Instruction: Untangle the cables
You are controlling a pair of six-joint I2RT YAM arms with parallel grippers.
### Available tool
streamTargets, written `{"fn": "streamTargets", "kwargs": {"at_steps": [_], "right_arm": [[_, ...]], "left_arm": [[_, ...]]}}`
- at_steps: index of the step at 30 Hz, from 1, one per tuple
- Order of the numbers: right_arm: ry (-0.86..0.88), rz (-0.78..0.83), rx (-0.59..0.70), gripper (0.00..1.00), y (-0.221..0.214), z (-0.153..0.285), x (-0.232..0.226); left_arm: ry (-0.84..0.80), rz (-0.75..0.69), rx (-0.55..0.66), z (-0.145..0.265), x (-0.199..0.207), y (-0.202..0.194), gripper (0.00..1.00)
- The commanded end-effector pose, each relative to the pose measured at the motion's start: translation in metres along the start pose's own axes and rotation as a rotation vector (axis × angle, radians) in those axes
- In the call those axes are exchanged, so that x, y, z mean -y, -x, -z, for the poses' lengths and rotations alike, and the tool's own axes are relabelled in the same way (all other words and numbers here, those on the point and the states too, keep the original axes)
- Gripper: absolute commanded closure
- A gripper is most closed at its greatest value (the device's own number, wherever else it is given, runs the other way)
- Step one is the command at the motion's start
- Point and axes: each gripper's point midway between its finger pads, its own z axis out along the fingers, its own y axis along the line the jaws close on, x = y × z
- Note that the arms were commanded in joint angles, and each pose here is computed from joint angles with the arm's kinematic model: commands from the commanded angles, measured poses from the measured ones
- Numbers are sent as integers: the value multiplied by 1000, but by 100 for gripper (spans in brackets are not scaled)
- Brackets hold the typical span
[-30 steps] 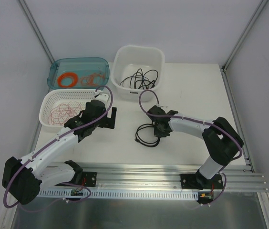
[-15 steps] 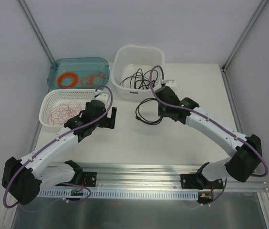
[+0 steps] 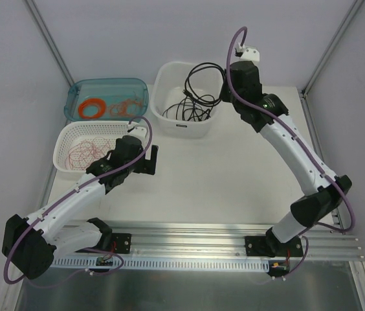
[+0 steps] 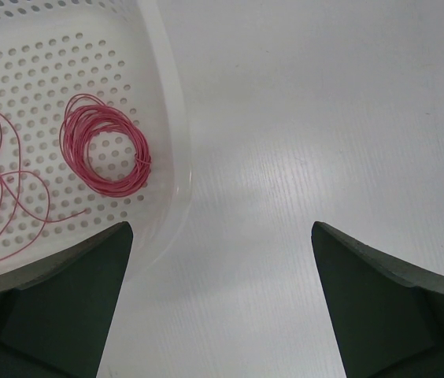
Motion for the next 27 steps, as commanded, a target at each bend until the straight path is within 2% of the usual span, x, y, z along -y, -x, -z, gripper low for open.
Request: {"fn": "streamTargets", "kwargs": {"at_steps": [1,5,7,8,9,11,12,15,21,27], "right_arm": [[63,-70,75,99,24,-34,-18],[95,-110,82,99,18,-84,-36],[116,-131,62,91,14,-101,-38],[123,-140,37,83,2,-117,-41],[141,-151,38,62,4,-121,-44],[181,-176,9,49,-3,-131,-46],[187,-181,-10,38,-9,-137,-43],[177,-186,-22,23,-11,-134,-33],[84,-194,-43,7,-23,-114,20],[-78,-131,-57,0,-22,-59,94]], "left_arm": [[-19,-2,63,8,4,21,1],[-18,-2,64,8,4,21,1],[-14,-3,61,8,3,20,1],[-15,-2,66,9,3,21,1],[-15,-2,64,9,3,21,1],[-15,-4,64,8,3,21,1],[-14,-1,66,8,3,22,1],[-13,-2,65,9,3,21,1],[-16,1,67,9,3,21,1],[-5,7,86,13,0,24,1]]}}
